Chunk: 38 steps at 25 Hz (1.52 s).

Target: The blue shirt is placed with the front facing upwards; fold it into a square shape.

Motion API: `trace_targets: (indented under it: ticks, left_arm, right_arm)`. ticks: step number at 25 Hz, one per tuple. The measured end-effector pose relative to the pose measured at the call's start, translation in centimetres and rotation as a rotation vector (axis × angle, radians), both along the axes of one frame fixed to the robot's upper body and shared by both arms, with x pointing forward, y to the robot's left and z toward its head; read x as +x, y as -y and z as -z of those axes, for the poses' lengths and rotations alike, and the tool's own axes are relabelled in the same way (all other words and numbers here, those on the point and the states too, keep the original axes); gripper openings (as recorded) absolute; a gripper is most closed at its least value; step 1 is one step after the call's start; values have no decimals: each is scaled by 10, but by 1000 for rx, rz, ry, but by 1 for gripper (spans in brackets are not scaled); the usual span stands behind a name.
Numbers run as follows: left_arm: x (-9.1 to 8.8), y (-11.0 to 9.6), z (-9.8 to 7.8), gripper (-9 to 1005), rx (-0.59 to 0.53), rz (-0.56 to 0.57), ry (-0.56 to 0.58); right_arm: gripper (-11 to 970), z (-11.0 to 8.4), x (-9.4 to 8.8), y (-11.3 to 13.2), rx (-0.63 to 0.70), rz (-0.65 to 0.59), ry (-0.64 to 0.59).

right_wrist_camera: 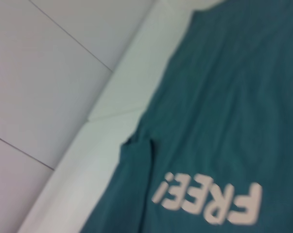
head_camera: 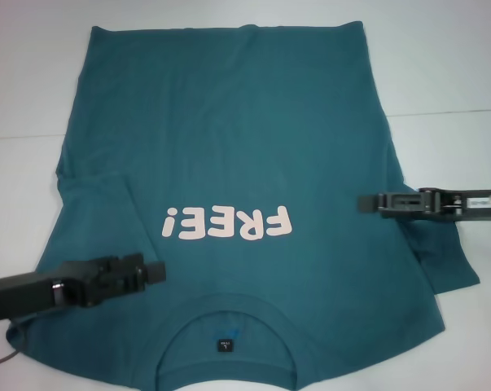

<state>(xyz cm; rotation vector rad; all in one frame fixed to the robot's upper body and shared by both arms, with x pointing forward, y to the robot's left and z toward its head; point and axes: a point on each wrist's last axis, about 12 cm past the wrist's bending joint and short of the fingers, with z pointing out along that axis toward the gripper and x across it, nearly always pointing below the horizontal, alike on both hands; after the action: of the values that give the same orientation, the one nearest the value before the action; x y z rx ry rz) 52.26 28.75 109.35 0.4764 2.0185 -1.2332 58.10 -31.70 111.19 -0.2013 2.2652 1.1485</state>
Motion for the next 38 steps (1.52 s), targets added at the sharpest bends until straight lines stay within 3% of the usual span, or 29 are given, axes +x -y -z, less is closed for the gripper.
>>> trace_targets:
  ticks: [7,14,25,30,38]
  left_arm:
    - [4,-4,-7,721,-63,-55,-22]
    - [7,-5,-9,720,-71,-67,-32]
    - [11,-2,-8,721,-74,-78,-38]
    - [11,-2,-6,721,-69,-94,-39]
    - [11,-3,-5,721,-63,-104,-37]
  right_arm:
    - [914,-14,-1,44,-38,114,-83]
    - [914,-26,-2,75,-171,235,-179]
    - [914,-9,6,72,-197,327,-231]
    - [914,4,13,60,-182,338,-258]
    - [914,10,27,38,-194,337,-239]
